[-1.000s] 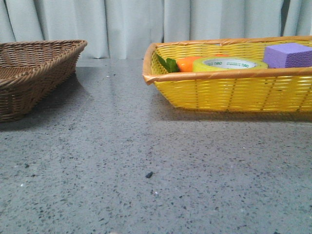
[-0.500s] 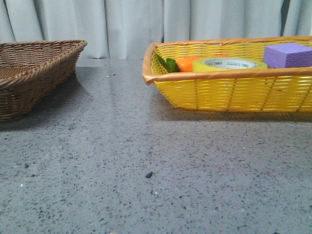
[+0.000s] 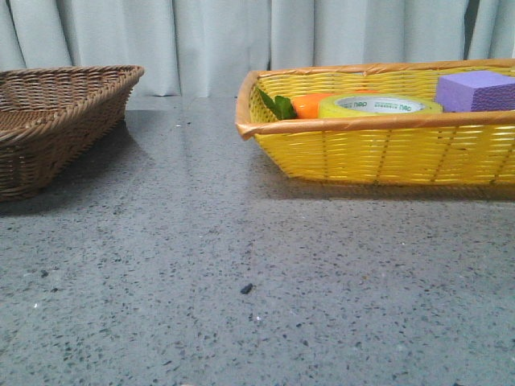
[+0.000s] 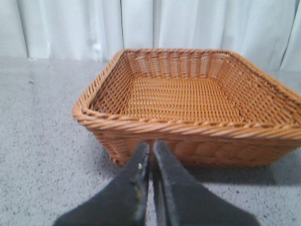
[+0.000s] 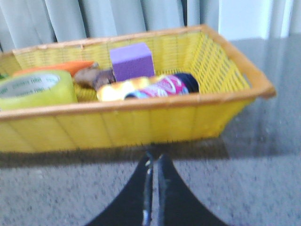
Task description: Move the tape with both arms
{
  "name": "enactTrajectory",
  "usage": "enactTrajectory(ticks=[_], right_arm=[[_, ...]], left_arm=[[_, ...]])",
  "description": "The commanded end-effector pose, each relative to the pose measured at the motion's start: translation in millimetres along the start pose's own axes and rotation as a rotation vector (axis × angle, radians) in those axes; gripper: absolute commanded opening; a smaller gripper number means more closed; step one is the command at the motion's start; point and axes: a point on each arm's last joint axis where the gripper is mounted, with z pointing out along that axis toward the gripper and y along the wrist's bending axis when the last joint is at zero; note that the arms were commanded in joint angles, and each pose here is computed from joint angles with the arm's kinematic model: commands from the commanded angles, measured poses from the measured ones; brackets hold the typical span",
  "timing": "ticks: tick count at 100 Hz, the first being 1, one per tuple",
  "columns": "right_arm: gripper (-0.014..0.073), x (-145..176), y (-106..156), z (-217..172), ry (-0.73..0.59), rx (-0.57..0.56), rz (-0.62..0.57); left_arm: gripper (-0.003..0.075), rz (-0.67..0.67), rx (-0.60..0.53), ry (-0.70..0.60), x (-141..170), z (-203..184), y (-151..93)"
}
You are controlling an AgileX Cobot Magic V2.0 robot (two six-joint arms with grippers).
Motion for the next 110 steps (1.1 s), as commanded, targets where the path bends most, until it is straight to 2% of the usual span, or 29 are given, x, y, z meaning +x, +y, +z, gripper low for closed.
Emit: enactTrajectory(ticks=[1,27,52,87,110], right_arm=[[-0.0073,-5.5,0.8,-1.1,-0.128,-0.01,-0.019],[-0.0073,-10.8,1.2,-2.1,-0.144,-0.011,-0.017],[-0.0073,-34.5,2.6,-4.6,-0.139,-0.009,-0.005],[-0.0073,-71.4,5.5,1.2,-0.008,-0.003,0.048],[-0.0073,-90.4,8.4,13.4,0.18,0.002,0.088]], left_arm=[[-0.0021,-0.022,0.003,-0.125,-7.9,-2.3,0.1],[-0.0021,-0.022,0.005,-0.141,-13.7,-3.5,-0.4],[-0.0021,-0.022,0.009,-0.173,-40.4,-5.5,-2.6],[-0.0021,-0.02,0.006,-0.137,-79.3,7.2,-5.7],[-0.0021,-0.022,0.004,-0.061,-104.6,24.5,-7.9]])
